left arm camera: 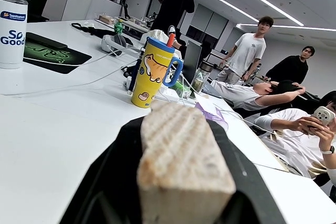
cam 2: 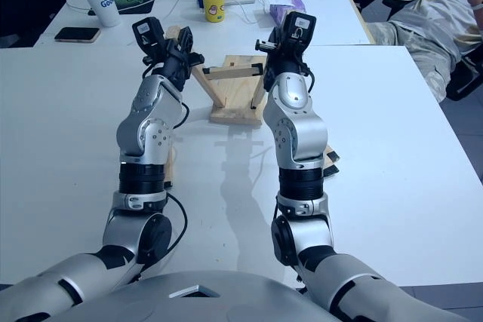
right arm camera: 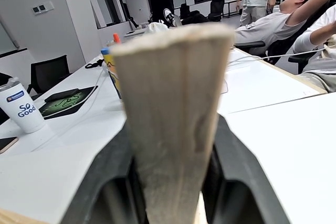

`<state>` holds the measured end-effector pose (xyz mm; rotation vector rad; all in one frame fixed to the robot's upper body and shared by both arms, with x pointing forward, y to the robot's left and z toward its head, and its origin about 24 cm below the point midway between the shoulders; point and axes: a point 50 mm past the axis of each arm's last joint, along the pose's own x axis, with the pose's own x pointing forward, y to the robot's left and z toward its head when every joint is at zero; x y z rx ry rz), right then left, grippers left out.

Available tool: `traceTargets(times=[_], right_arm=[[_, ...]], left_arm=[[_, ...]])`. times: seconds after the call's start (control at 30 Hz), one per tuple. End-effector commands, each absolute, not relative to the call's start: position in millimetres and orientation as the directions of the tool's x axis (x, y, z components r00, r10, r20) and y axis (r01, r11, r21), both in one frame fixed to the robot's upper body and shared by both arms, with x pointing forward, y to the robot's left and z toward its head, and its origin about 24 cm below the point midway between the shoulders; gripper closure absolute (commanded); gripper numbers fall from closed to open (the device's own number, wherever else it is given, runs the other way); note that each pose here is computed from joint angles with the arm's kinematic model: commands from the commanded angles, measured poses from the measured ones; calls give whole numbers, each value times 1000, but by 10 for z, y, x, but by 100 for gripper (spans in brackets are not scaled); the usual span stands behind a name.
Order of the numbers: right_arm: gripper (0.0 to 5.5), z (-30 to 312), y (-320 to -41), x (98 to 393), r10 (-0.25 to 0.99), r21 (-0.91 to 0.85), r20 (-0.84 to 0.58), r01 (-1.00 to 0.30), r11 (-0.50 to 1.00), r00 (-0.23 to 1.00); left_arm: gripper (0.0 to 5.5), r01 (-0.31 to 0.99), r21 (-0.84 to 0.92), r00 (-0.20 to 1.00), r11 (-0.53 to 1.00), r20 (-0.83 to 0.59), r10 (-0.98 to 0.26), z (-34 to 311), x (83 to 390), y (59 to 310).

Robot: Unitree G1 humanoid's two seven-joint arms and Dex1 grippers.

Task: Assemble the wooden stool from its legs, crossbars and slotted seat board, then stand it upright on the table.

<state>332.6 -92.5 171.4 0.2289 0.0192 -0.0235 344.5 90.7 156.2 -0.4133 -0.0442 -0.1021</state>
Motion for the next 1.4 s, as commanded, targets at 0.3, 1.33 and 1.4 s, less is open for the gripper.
traceTargets(times=[0.3, 1.33, 1.4], right_arm=[[447, 943, -707, 3201, 168, 210, -378, -93, 973, 910], [447, 723, -364, 3190, 392, 39, -399, -411, 911, 829], [445, 685, -350, 3165, 421, 6, -412, -460, 888, 808]], left_arm=[[440, 182, -758, 949, 626, -31, -313, 1404, 3316, 218], [439, 435, -405, 894, 804, 91, -438, 1811, 3213, -13], [439, 442, -408, 892, 799, 102, -441, 1839, 3214, -8]])
